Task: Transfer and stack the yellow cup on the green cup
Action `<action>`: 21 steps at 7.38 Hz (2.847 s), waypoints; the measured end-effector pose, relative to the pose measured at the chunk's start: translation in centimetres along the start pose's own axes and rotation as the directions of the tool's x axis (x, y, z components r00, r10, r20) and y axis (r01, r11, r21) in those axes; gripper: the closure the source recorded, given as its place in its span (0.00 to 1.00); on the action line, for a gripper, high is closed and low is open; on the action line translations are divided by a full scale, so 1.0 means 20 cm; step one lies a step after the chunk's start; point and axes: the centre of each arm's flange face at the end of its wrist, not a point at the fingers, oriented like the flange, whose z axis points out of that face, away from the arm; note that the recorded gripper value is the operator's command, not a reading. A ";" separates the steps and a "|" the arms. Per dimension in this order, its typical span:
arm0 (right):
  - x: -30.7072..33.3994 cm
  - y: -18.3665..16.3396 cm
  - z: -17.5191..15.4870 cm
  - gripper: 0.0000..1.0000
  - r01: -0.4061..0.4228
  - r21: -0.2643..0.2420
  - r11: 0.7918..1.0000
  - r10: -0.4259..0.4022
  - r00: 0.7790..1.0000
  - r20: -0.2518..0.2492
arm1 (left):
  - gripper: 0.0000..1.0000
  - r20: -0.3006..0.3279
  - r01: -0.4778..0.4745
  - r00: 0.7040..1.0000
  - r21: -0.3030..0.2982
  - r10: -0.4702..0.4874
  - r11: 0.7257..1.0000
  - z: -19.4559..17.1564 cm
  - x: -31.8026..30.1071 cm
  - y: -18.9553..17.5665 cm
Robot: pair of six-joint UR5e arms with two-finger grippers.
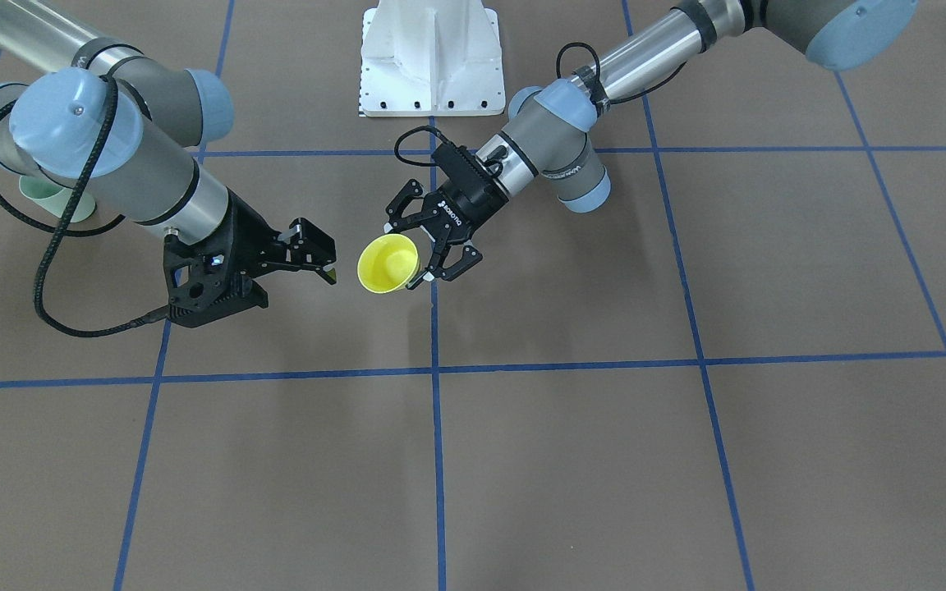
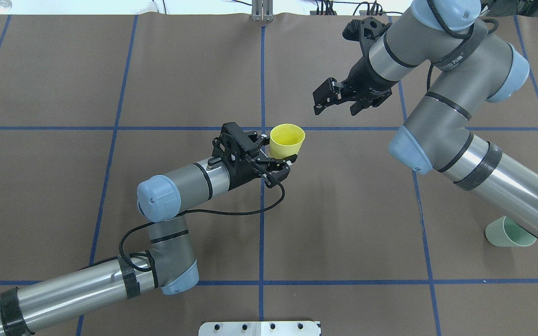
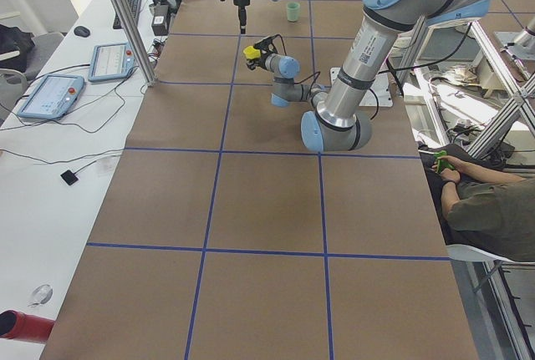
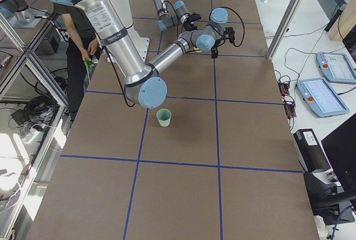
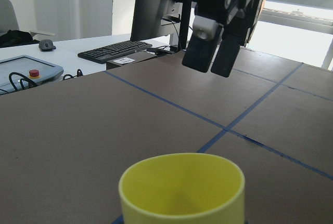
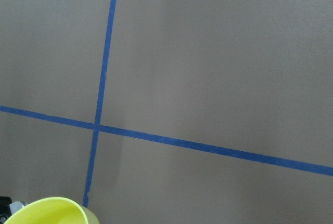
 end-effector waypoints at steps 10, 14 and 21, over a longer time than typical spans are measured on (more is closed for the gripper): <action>-0.18 0.22 0.20 0.29 0.041 -0.120 0.992 -0.035 0.998 0.050 | 0.40 -0.004 -0.155 0.988 0.066 0.156 0.986 -0.05 0.09 0.06; -0.22 0.23 0.18 0.52 0.027 -0.126 0.992 -0.019 0.998 0.065 | 0.40 -0.015 -0.150 0.988 0.076 0.152 0.986 -0.06 0.13 0.05; -0.22 0.24 0.18 0.90 0.027 -0.127 0.992 -0.018 0.998 0.068 | 0.26 -0.011 -0.145 0.989 0.087 0.147 0.986 -0.06 0.15 0.03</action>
